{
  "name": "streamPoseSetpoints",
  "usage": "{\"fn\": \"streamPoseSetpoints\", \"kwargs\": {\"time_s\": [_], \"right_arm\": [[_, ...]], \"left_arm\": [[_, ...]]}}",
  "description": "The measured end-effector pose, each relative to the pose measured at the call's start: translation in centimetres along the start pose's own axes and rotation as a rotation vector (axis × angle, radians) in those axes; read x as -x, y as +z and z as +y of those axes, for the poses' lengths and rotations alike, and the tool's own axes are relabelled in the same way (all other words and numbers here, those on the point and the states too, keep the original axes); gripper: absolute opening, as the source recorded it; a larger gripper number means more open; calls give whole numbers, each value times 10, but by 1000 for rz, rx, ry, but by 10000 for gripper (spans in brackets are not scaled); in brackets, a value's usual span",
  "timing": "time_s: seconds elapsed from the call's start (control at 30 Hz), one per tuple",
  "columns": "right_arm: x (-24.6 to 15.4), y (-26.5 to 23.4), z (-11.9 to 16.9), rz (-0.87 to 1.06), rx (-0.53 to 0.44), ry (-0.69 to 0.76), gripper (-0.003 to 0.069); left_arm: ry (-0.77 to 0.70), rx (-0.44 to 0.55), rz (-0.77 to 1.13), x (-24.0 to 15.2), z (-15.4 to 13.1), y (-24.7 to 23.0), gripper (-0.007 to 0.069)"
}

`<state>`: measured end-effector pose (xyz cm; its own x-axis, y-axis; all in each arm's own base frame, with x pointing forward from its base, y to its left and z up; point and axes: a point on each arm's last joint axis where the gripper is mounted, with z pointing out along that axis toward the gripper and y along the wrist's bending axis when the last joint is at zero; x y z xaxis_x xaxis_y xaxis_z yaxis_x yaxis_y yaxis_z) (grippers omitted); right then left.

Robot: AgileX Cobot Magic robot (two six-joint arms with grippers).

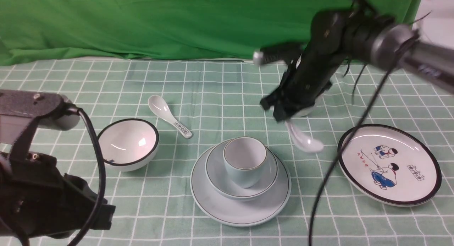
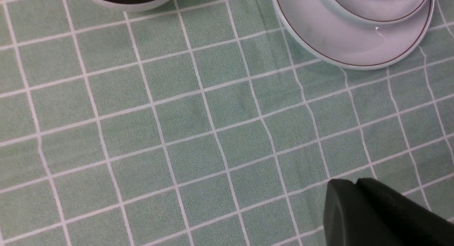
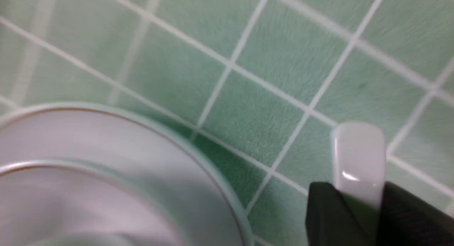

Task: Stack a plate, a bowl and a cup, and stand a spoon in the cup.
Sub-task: Use the right arm to grab a blue soup spoon, then use the right arm to put the blue soup spoon into the blue teacup in the middle

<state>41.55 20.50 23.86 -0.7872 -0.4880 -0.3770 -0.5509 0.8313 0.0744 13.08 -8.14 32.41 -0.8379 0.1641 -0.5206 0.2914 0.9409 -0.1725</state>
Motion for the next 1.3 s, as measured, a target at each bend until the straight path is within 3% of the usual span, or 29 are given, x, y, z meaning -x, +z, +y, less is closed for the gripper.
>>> {"fn": "streamPoseSetpoints", "kwargs": {"time_s": [0.03, 0.2, 0.23, 0.47, 0.73, 1.3], "right_arm": [[3, -38, 8, -114, -12, -16, 172], [-11, -97, 38, -429, -33, -51, 172], [-21, -110, 49, -572, -36, -52, 172], [-85, -68, 94, -1003, -14, -103, 172], [-97, -38, 108, -1126, -4, -130, 172], [-103, 6, 106, -1011, 1, -99, 198]], "left_arm": [[4, 2, -19, 2, 0, 0, 8], [8, -3, -51, 5, 0, 0, 8], [9, -2, -54, 5, 0, 0, 8], [30, 30, -64, 6, 3, 0, 8], [34, 36, -66, 6, 3, 0, 8], [31, 35, -65, 6, 3, 0, 10]]}}
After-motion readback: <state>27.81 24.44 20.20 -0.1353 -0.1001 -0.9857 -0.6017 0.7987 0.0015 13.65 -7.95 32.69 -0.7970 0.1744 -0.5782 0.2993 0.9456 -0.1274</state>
